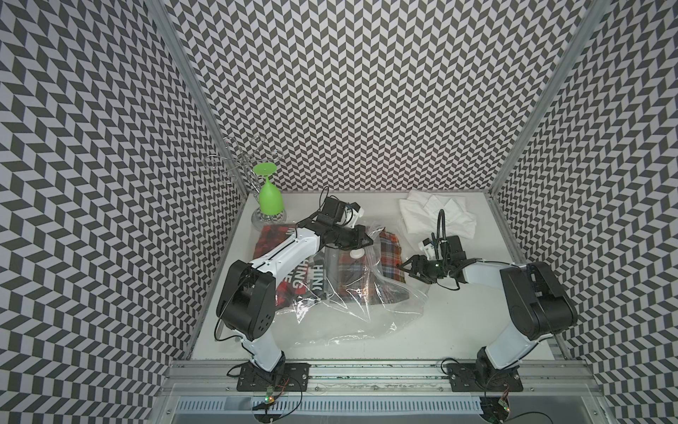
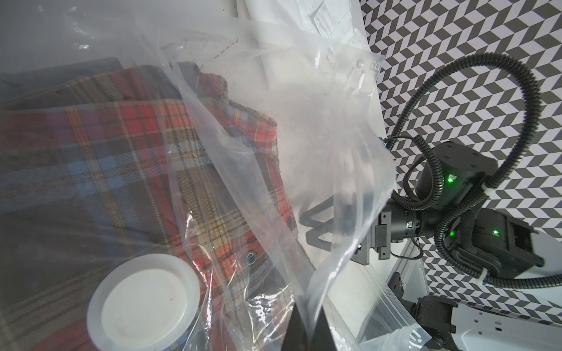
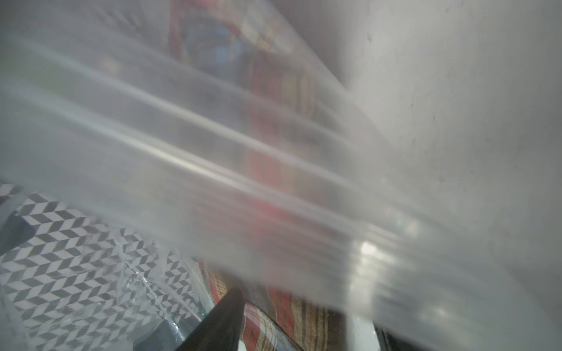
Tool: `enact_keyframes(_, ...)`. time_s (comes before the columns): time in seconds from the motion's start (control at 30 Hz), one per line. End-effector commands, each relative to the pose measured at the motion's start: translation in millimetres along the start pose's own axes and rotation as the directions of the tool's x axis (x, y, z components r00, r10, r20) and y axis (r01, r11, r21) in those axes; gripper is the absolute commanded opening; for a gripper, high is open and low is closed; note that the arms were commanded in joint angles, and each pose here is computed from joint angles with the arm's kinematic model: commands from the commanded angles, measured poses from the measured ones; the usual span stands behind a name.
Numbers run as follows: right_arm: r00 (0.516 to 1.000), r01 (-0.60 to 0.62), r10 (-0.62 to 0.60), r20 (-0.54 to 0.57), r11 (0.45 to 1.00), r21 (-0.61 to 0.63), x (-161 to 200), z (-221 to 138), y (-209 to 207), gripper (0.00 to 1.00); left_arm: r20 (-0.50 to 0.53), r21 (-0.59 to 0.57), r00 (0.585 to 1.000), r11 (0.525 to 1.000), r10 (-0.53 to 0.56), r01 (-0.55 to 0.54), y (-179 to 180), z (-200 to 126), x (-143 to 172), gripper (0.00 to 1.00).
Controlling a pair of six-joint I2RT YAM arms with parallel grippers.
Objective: Take the shirt out of the vacuum bag
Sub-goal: Take out the shirt from the vacuum bag.
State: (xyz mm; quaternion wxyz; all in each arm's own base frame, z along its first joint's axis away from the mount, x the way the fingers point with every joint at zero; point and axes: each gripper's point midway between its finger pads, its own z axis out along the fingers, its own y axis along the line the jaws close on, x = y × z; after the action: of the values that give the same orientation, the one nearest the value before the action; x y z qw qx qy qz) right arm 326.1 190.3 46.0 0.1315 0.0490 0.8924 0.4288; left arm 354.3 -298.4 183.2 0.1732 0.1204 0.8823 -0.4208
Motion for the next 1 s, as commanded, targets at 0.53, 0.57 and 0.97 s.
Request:
enact_keyframes(0.53, 0.996, 0.086, -0.088, -0.019, 0.992, -0.089, 12.6, 31.3, -6.5, 0.69, -0.076, -0.033, 0.997, 0.999, -0.023, 0.020, 30.4, 15.9, 51.9, 0.00)
enact_keyframes(0.57, 0.995, 0.092, -0.094, -0.021, 0.992, -0.090, 13.8, 32.3, -6.3, 0.69, -0.080, -0.037, 0.996, 0.999, -0.026, 0.023, 32.7, 16.6, 54.3, 0.00)
enact_keyframes(0.97, 0.990, 0.132, -0.137, -0.022, 0.978, -0.161, 21.3, 39.6, 7.8, 0.47, -0.108, -0.056, 0.994, 0.998, -0.035, 0.029, 45.8, 23.7, 71.0, 0.00)
